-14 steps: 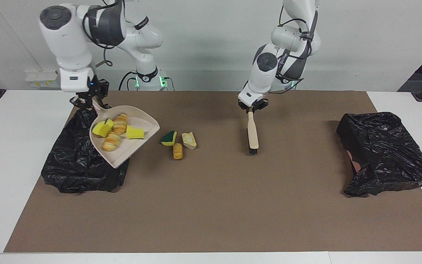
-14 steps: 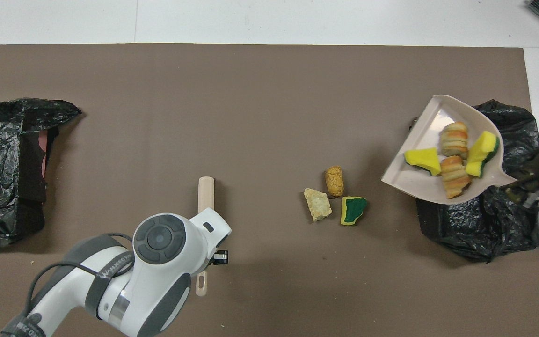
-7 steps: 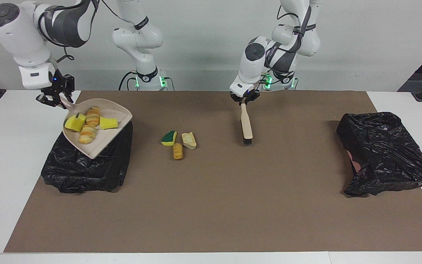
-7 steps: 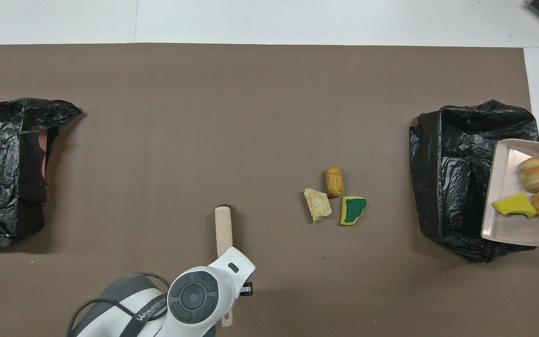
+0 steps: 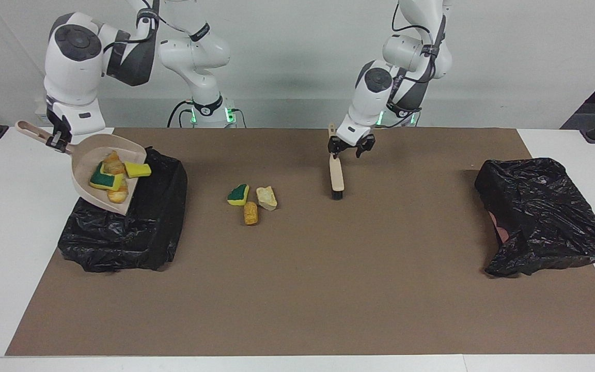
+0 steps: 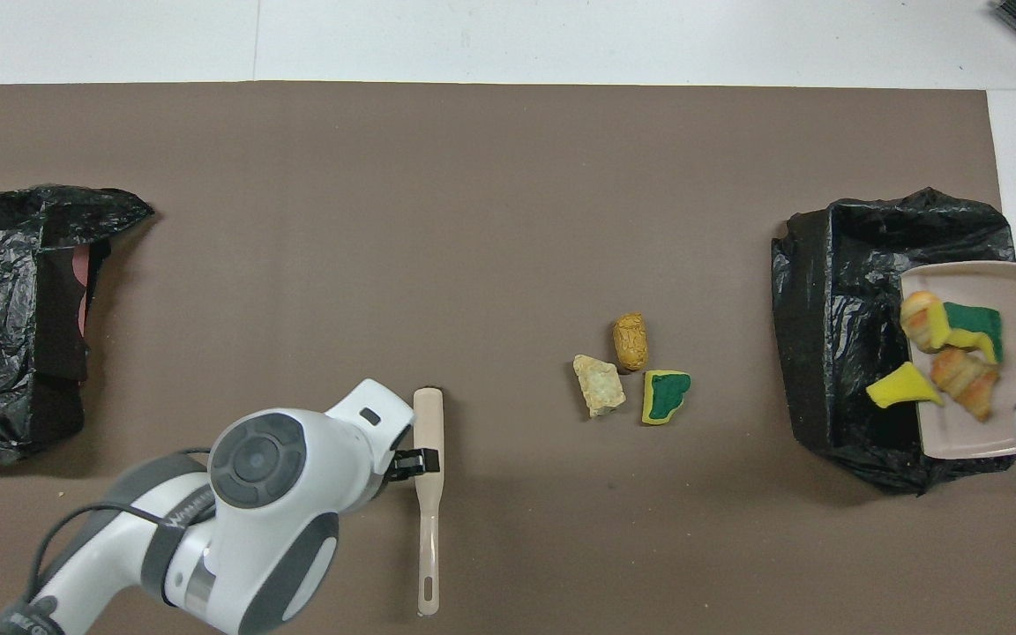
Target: Sweep and dump trash in bin
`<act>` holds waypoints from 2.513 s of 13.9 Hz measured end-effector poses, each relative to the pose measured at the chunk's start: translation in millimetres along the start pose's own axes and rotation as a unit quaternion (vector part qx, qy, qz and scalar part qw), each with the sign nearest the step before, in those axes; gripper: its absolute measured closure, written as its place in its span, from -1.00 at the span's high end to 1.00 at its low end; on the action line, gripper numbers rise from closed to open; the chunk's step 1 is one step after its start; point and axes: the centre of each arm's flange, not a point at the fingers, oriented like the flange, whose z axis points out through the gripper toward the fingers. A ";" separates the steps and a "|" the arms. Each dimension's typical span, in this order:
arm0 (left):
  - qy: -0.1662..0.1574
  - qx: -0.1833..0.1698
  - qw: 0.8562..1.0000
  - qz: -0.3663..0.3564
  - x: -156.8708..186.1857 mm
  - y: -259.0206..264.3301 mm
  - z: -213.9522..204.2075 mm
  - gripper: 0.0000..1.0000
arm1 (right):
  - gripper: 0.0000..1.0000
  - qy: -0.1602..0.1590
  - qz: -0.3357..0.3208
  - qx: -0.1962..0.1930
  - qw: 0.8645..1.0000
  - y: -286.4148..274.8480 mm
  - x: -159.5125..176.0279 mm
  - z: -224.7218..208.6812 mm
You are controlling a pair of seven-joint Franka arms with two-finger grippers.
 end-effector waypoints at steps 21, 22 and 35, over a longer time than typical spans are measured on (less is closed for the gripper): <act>0.030 0.034 0.996 0.077 157.1 -186.2 -255.7 1.00 | -0.38 0.132 0.315 0.065 0.938 -28.0 105.7 -143.4; 0.028 0.034 0.996 0.077 154.0 -185.8 -257.8 1.00 | -0.38 0.155 0.352 0.079 0.919 -32.0 125.6 -157.8; 0.033 0.041 0.995 0.089 145.7 -192.5 -266.0 1.00 | -0.38 0.287 0.655 0.260 0.649 14.3 443.2 -243.1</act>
